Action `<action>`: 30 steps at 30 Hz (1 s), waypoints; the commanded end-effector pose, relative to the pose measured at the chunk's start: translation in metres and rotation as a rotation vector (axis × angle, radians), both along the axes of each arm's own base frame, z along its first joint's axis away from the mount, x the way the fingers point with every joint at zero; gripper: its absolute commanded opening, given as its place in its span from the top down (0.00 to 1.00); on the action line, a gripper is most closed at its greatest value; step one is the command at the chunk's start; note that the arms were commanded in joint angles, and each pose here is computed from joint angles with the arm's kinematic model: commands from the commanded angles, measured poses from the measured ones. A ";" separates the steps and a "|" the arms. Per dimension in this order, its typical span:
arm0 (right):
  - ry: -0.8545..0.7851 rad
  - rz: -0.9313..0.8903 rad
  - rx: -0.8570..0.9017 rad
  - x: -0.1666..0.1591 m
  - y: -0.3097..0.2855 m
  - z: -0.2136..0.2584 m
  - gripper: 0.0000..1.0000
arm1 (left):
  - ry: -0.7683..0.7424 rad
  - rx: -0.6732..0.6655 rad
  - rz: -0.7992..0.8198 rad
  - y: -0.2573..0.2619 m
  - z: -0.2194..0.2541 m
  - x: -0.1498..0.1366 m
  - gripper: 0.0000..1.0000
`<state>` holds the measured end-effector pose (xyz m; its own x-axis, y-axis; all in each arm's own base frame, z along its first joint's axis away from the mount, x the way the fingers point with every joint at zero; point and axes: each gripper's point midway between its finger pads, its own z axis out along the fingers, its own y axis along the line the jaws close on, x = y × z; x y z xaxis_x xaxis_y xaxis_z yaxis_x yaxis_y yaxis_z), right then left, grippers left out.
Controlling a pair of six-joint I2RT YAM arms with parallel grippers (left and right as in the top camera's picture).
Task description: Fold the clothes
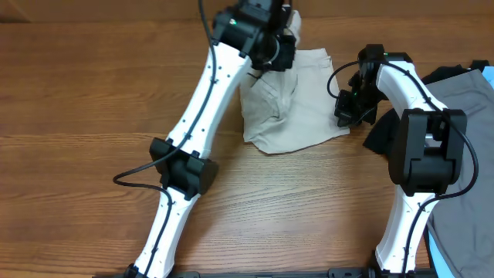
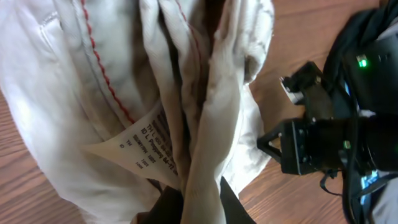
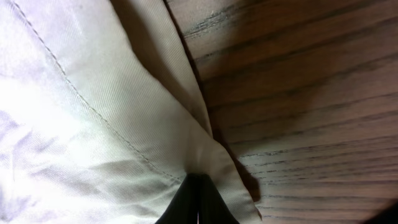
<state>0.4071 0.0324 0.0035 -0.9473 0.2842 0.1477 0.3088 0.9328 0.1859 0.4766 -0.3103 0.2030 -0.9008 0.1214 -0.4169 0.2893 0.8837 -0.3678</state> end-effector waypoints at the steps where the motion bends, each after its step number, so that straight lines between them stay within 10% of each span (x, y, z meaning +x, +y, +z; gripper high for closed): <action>1: 0.086 0.012 0.011 -0.020 0.006 -0.026 0.96 | -0.044 0.018 0.008 -0.014 0.008 -0.005 0.88; 14: 0.093 0.012 0.011 -0.022 0.006 -0.026 0.95 | 0.008 0.033 0.042 -0.028 -0.040 0.003 0.82; 22: 0.043 -0.018 0.011 -0.007 -0.007 0.002 0.92 | -0.041 -0.153 -0.088 -0.061 -0.017 0.008 0.29; 27: -0.039 -0.036 0.010 0.004 -0.025 0.072 0.86 | -0.060 -0.230 -0.101 -0.058 -0.003 0.019 0.31; 30: -0.064 -0.041 0.009 -0.002 -0.027 0.104 0.86 | -0.052 -0.162 -0.037 -0.035 -0.013 0.028 0.50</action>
